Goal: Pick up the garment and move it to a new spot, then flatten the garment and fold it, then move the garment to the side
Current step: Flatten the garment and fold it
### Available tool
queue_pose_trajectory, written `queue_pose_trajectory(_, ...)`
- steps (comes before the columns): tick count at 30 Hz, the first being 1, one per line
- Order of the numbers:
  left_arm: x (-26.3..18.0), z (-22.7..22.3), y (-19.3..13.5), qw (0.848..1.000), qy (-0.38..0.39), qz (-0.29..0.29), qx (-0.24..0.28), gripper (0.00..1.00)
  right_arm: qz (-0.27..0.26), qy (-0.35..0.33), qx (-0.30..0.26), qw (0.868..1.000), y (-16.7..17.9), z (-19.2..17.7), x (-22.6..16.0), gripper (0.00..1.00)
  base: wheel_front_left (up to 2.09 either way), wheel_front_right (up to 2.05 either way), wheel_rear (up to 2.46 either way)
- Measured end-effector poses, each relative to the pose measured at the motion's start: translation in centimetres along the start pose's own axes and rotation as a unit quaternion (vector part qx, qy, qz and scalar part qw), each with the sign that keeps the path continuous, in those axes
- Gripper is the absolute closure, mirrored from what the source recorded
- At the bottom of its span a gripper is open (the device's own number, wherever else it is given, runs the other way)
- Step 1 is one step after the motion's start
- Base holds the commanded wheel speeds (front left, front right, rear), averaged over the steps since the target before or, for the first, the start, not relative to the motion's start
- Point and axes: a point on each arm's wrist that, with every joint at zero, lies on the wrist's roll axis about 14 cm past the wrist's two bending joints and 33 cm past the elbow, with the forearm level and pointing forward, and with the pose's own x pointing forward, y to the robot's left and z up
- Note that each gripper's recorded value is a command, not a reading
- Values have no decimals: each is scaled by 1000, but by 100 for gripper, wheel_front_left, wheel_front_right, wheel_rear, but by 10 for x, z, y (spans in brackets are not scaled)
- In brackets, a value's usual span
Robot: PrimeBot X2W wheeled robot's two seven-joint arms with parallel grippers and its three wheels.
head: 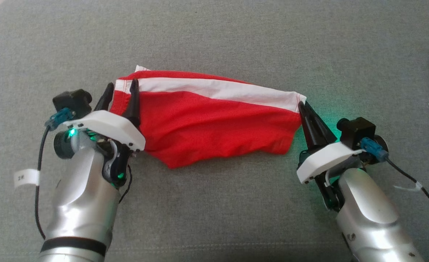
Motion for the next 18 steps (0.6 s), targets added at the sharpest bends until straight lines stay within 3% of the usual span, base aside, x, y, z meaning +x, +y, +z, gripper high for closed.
queue_pose_trajectory(4,-1,-9,1,999,18,-1,-26,0,0,1,0,1000,0,-1,0,100,0,0,0)
queue_pose_trajectory(16,3,-5,-1,1000,17,-4,-24,0,2,0,1,1000,1,0,1,100,0,0,0)
queue_pose_trajectory(17,3,-5,-1,1000,17,-5,-24,2,2,0,1,1000,1,0,2,100,0,0,0)
queue_pose_trajectory(18,3,-6,-1,1000,18,-5,-23,18,2,0,1,1000,1,0,2,100,0,0,0)
